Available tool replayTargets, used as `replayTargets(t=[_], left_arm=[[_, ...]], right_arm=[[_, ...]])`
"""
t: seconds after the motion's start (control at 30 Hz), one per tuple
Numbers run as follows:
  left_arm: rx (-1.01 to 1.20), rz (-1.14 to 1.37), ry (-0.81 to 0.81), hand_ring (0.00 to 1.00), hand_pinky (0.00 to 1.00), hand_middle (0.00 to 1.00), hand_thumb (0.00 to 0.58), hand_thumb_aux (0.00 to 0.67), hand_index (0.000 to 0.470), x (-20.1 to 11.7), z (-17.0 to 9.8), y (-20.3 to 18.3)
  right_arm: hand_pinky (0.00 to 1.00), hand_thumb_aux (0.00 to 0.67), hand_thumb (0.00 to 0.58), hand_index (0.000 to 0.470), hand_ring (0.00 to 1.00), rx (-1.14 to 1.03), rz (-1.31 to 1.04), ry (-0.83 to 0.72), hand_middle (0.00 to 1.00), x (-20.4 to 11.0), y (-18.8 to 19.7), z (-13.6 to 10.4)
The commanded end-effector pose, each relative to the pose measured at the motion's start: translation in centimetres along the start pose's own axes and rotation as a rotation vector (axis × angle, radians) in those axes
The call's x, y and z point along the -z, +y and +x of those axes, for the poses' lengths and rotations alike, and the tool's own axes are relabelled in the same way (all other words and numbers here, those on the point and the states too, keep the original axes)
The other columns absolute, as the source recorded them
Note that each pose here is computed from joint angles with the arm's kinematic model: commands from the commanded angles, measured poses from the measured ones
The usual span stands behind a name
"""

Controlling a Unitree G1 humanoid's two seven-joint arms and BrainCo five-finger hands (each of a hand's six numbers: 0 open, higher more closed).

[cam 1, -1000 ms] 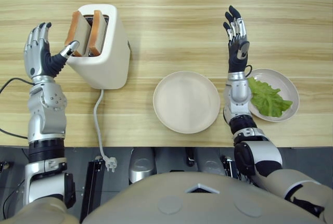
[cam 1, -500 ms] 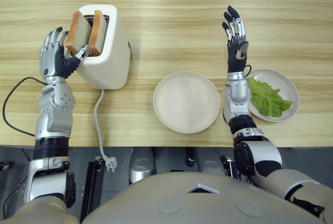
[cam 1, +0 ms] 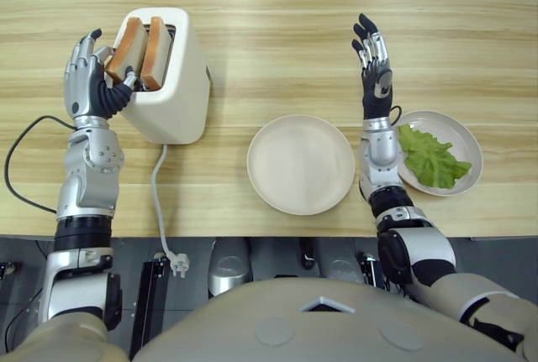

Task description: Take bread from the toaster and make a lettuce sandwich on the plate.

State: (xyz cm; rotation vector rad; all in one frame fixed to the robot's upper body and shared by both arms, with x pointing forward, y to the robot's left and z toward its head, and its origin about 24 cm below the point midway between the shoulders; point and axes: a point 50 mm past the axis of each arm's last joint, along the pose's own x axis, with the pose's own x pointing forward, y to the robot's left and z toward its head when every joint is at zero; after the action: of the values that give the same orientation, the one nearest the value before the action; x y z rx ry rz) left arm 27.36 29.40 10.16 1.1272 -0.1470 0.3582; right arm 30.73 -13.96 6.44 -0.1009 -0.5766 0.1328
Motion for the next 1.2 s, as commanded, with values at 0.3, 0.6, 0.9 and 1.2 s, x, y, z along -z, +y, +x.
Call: replayTargets(t=[0.3,0.6,0.9,1.2], left_arm=[[-0.199,0.018,-0.116,0.0,0.0,0.0,0.553,0.525,0.361,-2.1,1.1,4.1],[-0.367,-0.029,-0.233,1.0,1.0,1.0,0.58,0.67,0.46,-4.6,1.3,8.8],[-0.443,-0.082,-0.404,1.0,1.0,1.0,0.58,0.67,0.46,-8.5,0.8,11.3],[-0.211,-0.419,-0.624,1.0,1.0,1.0,0.58,0.67,0.46,-13.8,-0.7,9.2]], right_arm=[[0.0,0.0,0.0,0.0,0.0,-0.021,-0.029,0.018,0.0,0.3,0.2,0.2],[0.0,0.0,0.0,0.0,0.0,-0.026,-0.036,0.019,0.0,0.3,0.4,0.3],[0.0,0.0,0.0,0.0,0.0,0.008,-0.052,-0.016,0.0,-0.1,-0.3,0.7],[0.0,0.0,0.0,0.0,0.0,0.197,-0.146,-0.134,0.0,-2.0,-5.3,2.2]])
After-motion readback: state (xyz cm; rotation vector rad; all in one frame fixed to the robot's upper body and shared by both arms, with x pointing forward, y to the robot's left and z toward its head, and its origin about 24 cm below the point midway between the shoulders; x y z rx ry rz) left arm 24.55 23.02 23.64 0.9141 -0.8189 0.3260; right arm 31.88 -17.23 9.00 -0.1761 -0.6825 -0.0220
